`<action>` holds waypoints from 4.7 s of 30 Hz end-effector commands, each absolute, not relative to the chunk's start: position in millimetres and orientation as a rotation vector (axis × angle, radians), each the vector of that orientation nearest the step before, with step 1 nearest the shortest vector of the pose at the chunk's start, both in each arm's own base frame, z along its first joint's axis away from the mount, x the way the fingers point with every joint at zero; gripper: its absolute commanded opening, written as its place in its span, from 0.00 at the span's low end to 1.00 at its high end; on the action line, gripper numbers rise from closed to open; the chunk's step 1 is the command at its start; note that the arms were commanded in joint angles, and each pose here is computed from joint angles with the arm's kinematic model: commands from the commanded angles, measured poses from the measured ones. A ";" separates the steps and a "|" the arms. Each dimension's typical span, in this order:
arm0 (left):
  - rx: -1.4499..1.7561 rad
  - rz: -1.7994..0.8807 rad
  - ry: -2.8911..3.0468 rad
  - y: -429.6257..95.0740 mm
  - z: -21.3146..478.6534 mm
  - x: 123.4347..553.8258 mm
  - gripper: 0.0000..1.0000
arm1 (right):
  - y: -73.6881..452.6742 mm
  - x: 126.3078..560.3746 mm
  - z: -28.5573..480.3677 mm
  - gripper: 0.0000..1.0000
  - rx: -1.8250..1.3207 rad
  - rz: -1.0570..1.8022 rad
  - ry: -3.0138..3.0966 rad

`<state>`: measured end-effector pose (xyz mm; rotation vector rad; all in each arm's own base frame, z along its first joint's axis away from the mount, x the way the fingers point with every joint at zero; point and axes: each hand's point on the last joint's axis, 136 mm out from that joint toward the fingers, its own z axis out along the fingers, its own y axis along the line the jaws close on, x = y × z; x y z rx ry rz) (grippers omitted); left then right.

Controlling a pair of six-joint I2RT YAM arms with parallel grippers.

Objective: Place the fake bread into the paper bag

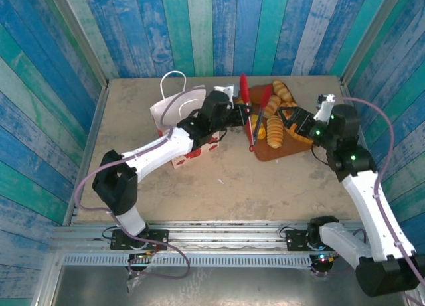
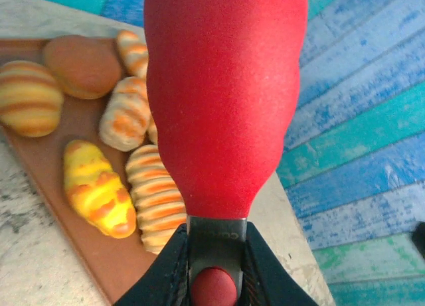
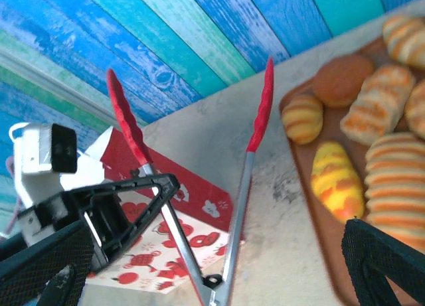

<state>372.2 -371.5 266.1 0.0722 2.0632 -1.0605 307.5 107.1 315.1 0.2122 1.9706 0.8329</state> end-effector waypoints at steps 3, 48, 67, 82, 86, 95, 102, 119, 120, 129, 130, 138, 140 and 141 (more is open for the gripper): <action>-0.111 -1.277 1.723 -336.1 383.1 355.0 0.00 | 104.4 295.1 318.5 1.00 0.027 0.706 1.946; -0.238 -1.412 1.695 -329.9 403.0 347.5 0.00 | 221.6 340.5 321.4 0.93 -0.237 0.671 2.002; -0.247 -1.415 1.698 -328.3 400.5 346.2 0.00 | 231.6 348.0 315.4 0.80 -0.222 0.691 2.028; -0.173 -1.305 1.711 -321.6 399.9 344.2 0.61 | 216.2 341.1 322.2 0.62 -0.184 0.641 2.038; -0.144 -1.234 1.704 -308.6 404.9 338.1 0.68 | 205.4 339.0 319.8 0.61 -0.170 0.612 2.070; -0.015 -0.808 1.728 -242.1 441.9 313.2 0.80 | 158.9 333.7 307.9 0.61 -0.108 0.452 2.140; 0.045 -0.474 1.831 -178.4 462.7 304.5 0.87 | 139.6 325.4 298.1 0.61 -0.091 0.405 2.174; 0.305 -0.196 2.297 -96.5 367.3 351.8 0.91 | 142.7 317.6 290.7 0.60 -0.113 0.457 2.184; 0.315 -0.188 2.310 -95.4 361.6 354.3 0.91 | 143.0 317.0 291.2 0.60 -0.115 0.461 2.182; 0.413 -0.088 2.429 -88.9 308.5 381.6 0.93 | 140.3 313.8 290.7 0.60 -0.115 0.465 2.180; 0.425 -0.096 2.435 -90.5 304.6 385.0 0.93 | 140.4 313.6 290.7 0.60 -0.116 0.467 2.178; 0.486 -0.109 2.452 -96.5 284.7 408.7 0.90 | 140.9 314.4 287.8 0.60 -0.116 0.474 2.182; 0.500 -0.119 2.455 -98.9 280.5 412.8 0.88 | 140.7 315.0 287.1 0.60 -0.115 0.473 2.184; 0.504 -0.124 2.457 -99.8 278.3 414.7 0.87 | 141.0 315.1 286.5 0.60 -0.115 0.474 2.184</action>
